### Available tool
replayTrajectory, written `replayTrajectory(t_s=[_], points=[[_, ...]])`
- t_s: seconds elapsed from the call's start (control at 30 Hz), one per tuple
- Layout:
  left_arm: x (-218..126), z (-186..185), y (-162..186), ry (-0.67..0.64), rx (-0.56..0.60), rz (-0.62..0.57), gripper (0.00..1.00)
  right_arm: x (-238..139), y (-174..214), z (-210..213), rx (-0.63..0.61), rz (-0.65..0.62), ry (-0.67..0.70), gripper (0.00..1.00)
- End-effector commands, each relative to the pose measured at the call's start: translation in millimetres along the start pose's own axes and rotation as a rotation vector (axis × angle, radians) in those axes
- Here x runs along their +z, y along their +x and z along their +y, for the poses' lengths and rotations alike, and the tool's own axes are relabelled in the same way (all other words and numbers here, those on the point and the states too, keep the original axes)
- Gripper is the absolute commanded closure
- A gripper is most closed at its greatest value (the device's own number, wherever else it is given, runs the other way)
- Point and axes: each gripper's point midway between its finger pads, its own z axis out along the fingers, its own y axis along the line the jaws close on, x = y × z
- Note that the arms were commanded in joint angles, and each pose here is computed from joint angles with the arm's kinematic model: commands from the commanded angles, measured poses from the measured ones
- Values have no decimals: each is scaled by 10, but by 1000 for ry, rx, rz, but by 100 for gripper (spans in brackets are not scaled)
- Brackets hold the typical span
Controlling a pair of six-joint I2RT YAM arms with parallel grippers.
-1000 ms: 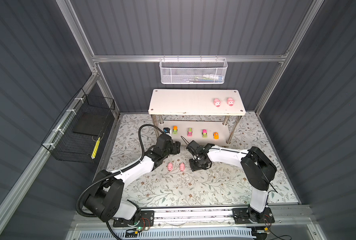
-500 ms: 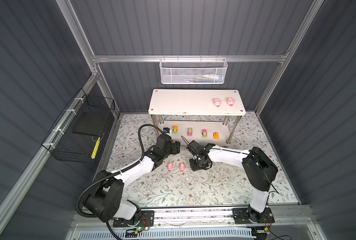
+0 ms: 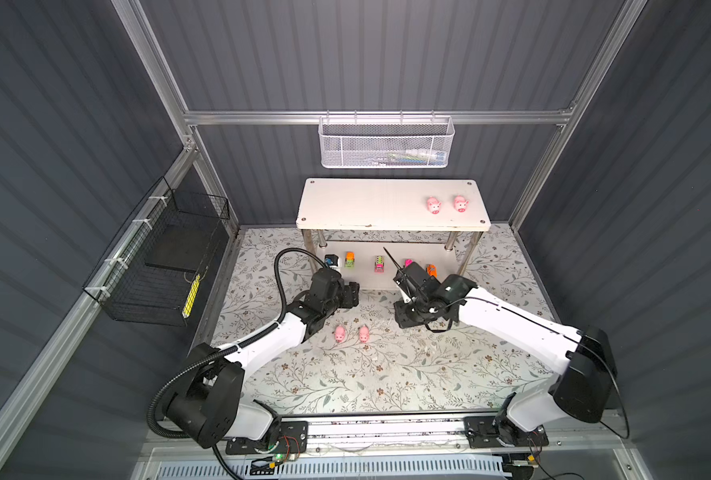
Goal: Place and organize the plastic toys onto the shelf
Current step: 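Close the right gripper on the pink pig and lift it, then carry the pink pig with the right gripper up over the top shelf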
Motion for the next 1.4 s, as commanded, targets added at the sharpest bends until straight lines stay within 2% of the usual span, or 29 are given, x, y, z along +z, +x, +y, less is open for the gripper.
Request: replayTrajectory(t_s=[0.0, 0.37, 0.67, 0.97, 1.1, 1.37], points=[[1, 37, 44, -14, 3, 12, 25, -409, -83, -133, -32, -37, 61, 65], [44, 17, 79, 1, -2, 20, 25, -1317, -567, -37, -90, -205, 49, 65], [86, -7, 94, 16, -3, 26, 25, -1937, -1275, 62, -176, -381, 111, 66], [112, -21, 108, 25, -6, 32, 25, -1785, -1826, 20, -150, -446, 92, 66], [108, -31, 91, 29, -5, 29, 25, -1724, -1996, -62, -142, -480, 114, 67], [125, -22, 98, 28, -6, 33, 25, -1582, -2243, -83, -118, -514, 74, 66]])
